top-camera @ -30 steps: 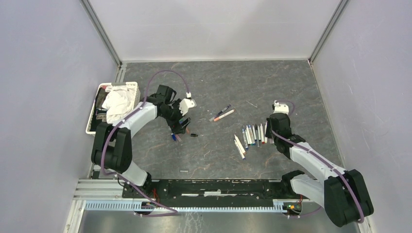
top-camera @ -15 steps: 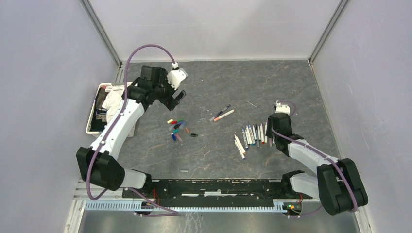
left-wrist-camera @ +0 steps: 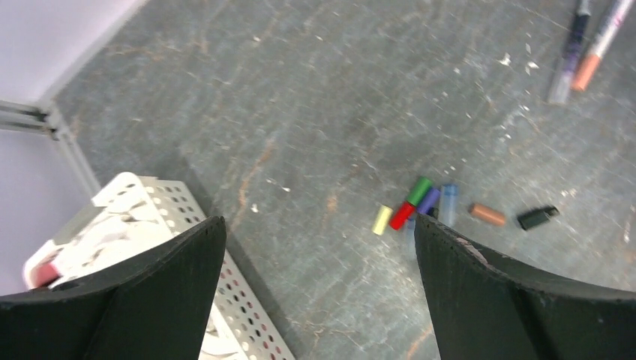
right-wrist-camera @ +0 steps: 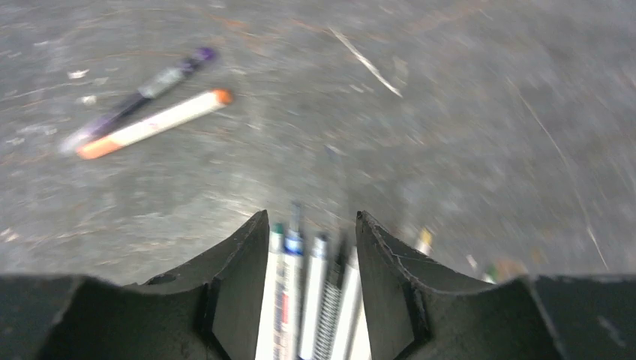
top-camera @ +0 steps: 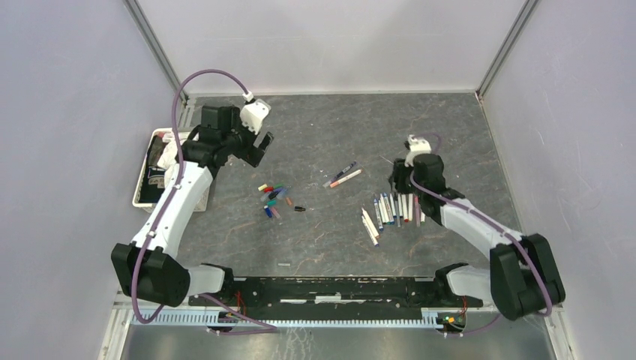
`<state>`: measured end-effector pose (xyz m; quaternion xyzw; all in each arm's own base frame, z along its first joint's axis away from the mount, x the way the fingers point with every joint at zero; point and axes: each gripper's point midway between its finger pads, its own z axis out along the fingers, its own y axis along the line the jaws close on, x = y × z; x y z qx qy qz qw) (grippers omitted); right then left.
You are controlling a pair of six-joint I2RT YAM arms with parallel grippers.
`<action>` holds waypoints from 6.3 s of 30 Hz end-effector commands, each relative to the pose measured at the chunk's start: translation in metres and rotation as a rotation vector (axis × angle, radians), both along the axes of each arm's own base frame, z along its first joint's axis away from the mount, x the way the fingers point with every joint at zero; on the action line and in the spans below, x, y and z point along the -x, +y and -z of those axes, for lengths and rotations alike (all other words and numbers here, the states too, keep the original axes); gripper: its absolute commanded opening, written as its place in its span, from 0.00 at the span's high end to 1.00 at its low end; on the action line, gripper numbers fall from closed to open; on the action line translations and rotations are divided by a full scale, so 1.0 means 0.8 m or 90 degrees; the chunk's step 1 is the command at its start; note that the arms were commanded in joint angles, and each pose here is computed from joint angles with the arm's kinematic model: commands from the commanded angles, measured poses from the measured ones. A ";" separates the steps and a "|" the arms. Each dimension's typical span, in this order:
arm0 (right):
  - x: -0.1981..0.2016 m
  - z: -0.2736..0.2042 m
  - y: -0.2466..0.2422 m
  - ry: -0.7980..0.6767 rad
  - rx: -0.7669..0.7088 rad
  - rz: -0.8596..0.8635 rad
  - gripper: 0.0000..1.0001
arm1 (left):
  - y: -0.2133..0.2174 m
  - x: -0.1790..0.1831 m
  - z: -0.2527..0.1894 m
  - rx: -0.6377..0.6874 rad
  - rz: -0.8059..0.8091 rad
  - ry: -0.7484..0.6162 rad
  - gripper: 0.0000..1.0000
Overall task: Open the pen caps
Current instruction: Place the pen at the center of the board, then pick up the pen from the center of the board, then open the pen cap from the pen.
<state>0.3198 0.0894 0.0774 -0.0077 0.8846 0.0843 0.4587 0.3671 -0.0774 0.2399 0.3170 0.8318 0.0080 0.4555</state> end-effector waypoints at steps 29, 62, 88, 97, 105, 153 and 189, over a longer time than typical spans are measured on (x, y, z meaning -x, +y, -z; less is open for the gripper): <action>-0.096 0.048 0.192 -0.011 0.042 -0.540 0.37 | -0.056 0.088 0.058 0.069 0.220 0.165 0.00; 0.034 0.076 0.273 0.018 0.068 -0.693 0.55 | -0.065 0.114 0.048 0.077 0.281 0.183 0.00; 0.081 -0.008 0.294 0.023 -0.091 -0.712 1.00 | -0.076 0.153 0.104 0.028 0.448 0.212 0.00; 0.144 -0.034 0.295 0.110 -0.242 -0.773 1.00 | -0.090 0.158 0.128 -0.073 0.526 0.183 0.00; 0.169 -0.064 0.305 0.132 -0.333 -0.826 1.00 | -0.136 0.166 0.134 -0.124 0.589 0.154 0.00; 0.173 -0.094 0.374 0.192 -0.488 -0.840 1.00 | -0.180 0.212 0.134 -0.104 0.671 0.196 0.63; 0.204 -0.026 0.268 0.240 -0.299 -0.795 1.00 | -0.033 0.153 0.153 -0.365 0.635 0.233 0.98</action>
